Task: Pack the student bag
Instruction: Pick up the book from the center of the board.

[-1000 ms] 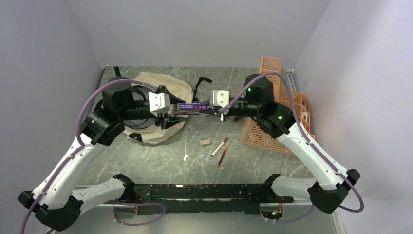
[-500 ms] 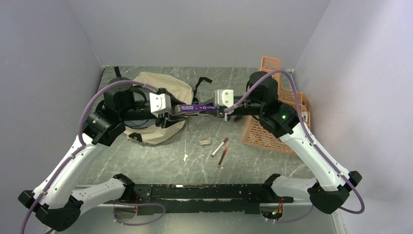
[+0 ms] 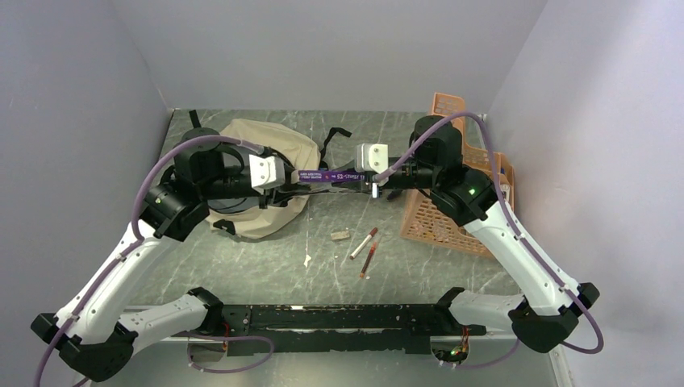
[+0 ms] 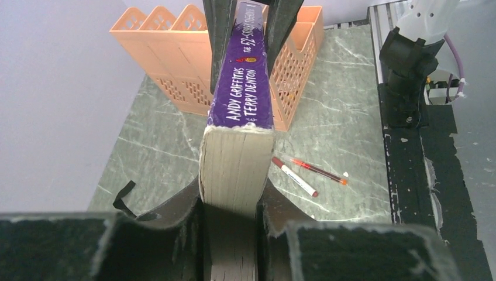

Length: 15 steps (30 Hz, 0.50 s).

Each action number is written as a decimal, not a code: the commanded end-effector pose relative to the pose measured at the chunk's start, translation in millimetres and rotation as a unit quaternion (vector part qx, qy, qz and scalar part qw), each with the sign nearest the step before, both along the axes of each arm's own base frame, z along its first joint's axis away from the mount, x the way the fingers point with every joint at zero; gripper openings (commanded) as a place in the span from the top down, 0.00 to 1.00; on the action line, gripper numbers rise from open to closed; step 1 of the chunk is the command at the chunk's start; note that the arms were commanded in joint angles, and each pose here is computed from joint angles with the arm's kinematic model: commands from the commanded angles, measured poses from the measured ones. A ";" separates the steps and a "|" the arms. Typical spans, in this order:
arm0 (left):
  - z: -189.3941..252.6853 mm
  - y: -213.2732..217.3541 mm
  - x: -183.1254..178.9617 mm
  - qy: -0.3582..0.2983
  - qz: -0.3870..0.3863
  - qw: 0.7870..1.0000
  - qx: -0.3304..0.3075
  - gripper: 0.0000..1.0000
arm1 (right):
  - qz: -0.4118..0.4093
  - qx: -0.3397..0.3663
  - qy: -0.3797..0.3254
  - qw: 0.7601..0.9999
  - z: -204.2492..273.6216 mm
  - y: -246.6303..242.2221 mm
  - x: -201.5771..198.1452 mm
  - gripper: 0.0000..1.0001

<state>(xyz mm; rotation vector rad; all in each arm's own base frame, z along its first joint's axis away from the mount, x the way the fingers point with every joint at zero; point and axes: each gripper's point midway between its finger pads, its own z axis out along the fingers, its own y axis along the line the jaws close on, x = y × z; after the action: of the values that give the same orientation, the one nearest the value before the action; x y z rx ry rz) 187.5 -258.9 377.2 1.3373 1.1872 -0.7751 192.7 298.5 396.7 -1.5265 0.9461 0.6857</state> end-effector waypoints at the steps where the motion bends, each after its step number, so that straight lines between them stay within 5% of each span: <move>1: -12.4 2.3 25.1 0.019 0.065 0.998 0.002 0.95 | 0.009 0.047 -0.043 0.998 36.3 0.6 -3.5 0.68; 4: -25.1 11.7 52.9 0.028 0.147 0.989 0.002 0.95 | -0.003 0.058 -0.036 0.998 34.2 2.5 1.5 0.41; 6: -30.3 13.9 62.0 0.040 0.174 0.984 -0.001 0.95 | -0.014 0.062 -0.034 0.997 33.7 2.7 6.0 0.33; 15: -27.7 58.8 119.0 0.098 0.384 0.914 -0.083 0.95 | -0.088 0.156 -0.045 0.983 44.9 -0.9 29.4 0.27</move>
<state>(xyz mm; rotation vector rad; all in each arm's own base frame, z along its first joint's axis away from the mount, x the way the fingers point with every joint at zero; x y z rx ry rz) 267.1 -225.6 286.8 0.9298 1.7108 -0.5116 211.0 299.7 412.6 -1.3384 0.8979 0.6262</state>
